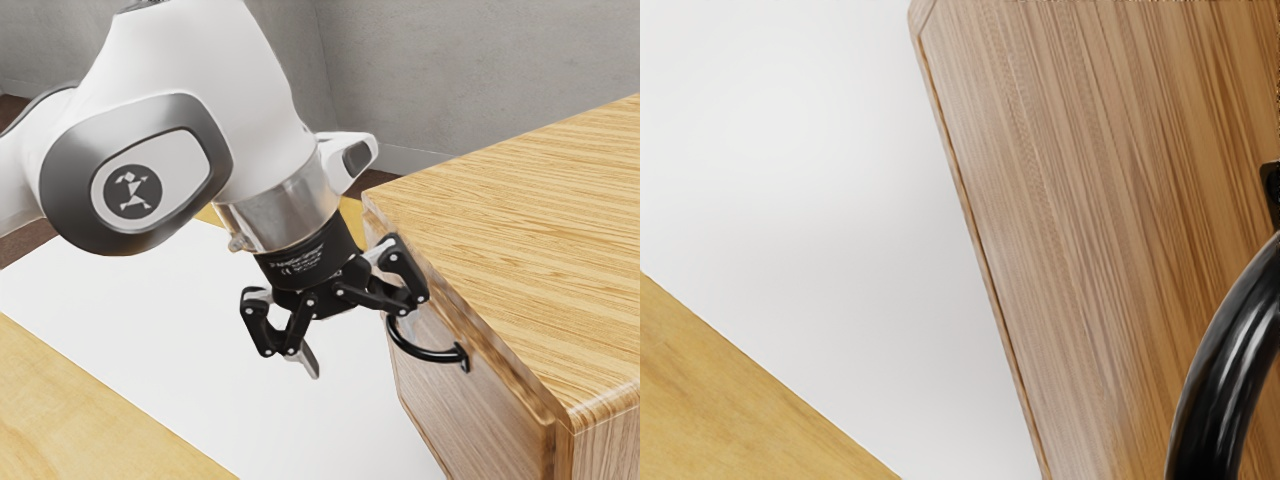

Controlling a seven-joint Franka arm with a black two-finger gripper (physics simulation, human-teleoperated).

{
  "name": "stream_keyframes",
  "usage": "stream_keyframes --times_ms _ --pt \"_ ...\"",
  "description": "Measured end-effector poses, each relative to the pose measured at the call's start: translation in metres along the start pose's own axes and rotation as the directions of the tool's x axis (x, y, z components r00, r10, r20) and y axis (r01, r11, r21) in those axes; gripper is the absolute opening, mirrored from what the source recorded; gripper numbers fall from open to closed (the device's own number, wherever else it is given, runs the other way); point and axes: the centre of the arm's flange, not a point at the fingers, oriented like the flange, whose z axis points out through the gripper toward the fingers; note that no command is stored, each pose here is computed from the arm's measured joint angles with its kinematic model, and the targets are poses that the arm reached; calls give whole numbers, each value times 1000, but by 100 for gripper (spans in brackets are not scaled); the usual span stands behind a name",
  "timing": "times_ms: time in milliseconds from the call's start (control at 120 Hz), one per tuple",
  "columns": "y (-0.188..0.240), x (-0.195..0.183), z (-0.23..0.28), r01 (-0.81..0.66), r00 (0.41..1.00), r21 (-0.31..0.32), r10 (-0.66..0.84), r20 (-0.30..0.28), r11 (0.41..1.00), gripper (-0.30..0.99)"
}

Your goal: Pull the drawer handle with one arm to open the drawer

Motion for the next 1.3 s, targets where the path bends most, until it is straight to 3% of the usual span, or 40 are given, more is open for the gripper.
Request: stream_keyframes --times_ms 600,1300 --pt "-32 -24 -3 12 998 -8 -13 -65 1000 69" --pt "-76 -15 0 6 997 -24 -8 -81 1000 69"
